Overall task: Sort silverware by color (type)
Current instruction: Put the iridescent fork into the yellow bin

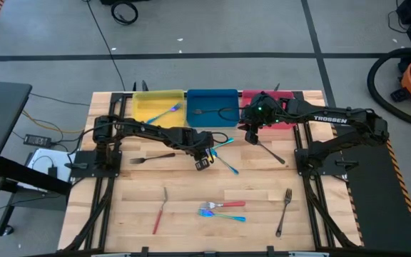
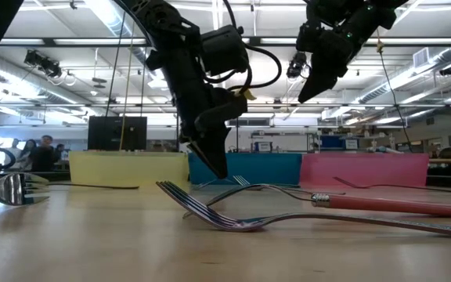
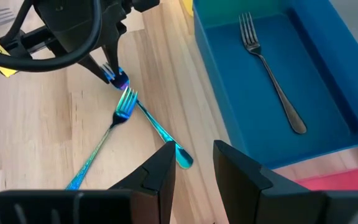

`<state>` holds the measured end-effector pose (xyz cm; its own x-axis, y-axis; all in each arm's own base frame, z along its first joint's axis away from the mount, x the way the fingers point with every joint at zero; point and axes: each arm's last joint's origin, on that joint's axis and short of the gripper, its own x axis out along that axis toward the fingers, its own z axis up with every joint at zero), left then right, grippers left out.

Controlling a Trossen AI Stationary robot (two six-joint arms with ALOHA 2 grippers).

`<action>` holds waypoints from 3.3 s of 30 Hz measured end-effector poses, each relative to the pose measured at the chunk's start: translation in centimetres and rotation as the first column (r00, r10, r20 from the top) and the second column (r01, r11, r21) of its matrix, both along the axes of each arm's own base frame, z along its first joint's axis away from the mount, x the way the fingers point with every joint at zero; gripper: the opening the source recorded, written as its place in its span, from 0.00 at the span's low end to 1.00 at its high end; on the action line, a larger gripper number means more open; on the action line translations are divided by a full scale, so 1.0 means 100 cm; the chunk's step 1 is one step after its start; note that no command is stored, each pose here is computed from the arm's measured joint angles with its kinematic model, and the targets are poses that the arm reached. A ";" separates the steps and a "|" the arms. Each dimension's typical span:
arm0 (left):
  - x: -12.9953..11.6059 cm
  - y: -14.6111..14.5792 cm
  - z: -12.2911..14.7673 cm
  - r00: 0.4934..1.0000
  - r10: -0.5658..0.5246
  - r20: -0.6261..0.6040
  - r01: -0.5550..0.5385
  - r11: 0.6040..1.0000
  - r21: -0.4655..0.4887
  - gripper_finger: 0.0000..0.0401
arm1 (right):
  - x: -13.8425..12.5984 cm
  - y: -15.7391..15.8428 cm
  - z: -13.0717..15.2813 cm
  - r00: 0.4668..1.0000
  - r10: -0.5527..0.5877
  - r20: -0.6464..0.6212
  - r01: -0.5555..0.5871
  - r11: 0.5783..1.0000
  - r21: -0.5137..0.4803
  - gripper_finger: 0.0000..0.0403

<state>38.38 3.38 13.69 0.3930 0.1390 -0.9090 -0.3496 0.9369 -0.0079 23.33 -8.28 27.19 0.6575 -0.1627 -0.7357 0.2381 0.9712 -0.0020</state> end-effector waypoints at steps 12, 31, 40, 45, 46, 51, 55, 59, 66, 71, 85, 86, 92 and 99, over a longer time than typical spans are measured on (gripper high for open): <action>-0.002 0.001 -0.001 1.000 -0.008 -0.020 0.008 1.000 0.018 0.01 | 0.000 0.000 0.000 1.000 0.000 0.000 0.000 1.000 0.000 0.29; -0.001 0.028 0.036 0.973 -0.048 -0.224 0.054 0.998 0.019 0.21 | 0.000 0.000 0.000 1.000 0.000 -0.005 0.000 1.000 0.002 0.29; -0.006 0.043 0.038 0.976 -0.011 -0.217 -0.015 0.993 -0.119 0.35 | -0.001 0.000 -0.001 1.000 0.004 -0.013 -0.004 1.000 0.001 0.29; 0.001 0.033 0.039 0.986 -0.054 -0.155 0.028 0.986 -0.165 0.38 | -0.001 0.000 -0.001 1.000 0.006 -0.016 -0.006 1.000 0.001 0.29; 0.002 0.031 0.040 0.988 -0.060 -0.144 0.036 0.986 -0.164 0.38 | -0.001 0.000 -0.001 1.000 0.006 -0.016 -0.006 1.000 0.001 0.29; 0.008 0.025 0.031 0.988 -0.043 -0.150 0.020 0.989 -0.147 0.38 | -0.001 0.000 -0.001 1.000 0.005 -0.017 -0.005 1.000 0.001 0.29; 0.005 0.028 0.028 0.980 0.004 -0.199 -0.015 0.999 -0.050 0.38 | -0.001 0.001 -0.001 1.000 0.006 -0.021 -0.006 1.000 0.003 0.29; 0.005 0.030 0.031 0.982 0.015 -0.188 -0.021 0.999 -0.031 0.38 | -0.002 0.001 -0.002 1.000 0.006 -0.024 -0.006 1.000 0.004 0.29; 0.003 0.031 0.032 0.976 0.059 -0.212 -0.050 0.998 0.050 0.38 | -0.002 0.001 -0.002 0.999 0.018 -0.030 -0.018 1.000 -0.004 0.29; -0.002 0.024 0.030 0.957 0.081 -0.277 -0.045 0.990 0.134 0.38 | -0.002 0.001 -0.002 0.999 0.020 -0.031 -0.020 1.000 -0.006 0.29; -0.003 0.009 0.010 0.939 0.099 -0.329 -0.024 0.974 0.223 0.38 | -0.002 0.001 -0.002 0.999 0.020 -0.031 -0.020 1.000 -0.006 0.29; -0.003 0.010 0.007 0.936 0.107 -0.336 -0.025 0.971 0.239 0.38 | -0.002 0.001 -0.002 0.999 0.020 -0.031 -0.020 1.000 -0.006 0.29; -0.002 0.010 -0.006 0.919 0.145 -0.367 -0.018 0.944 0.329 0.38 | -0.002 0.001 -0.002 0.999 0.017 -0.030 -0.017 1.000 0.000 0.29; -0.001 0.008 -0.007 0.922 0.151 -0.358 -0.026 0.944 0.330 0.37 | -0.002 0.001 -0.002 0.999 0.023 -0.027 -0.023 1.000 -0.002 0.29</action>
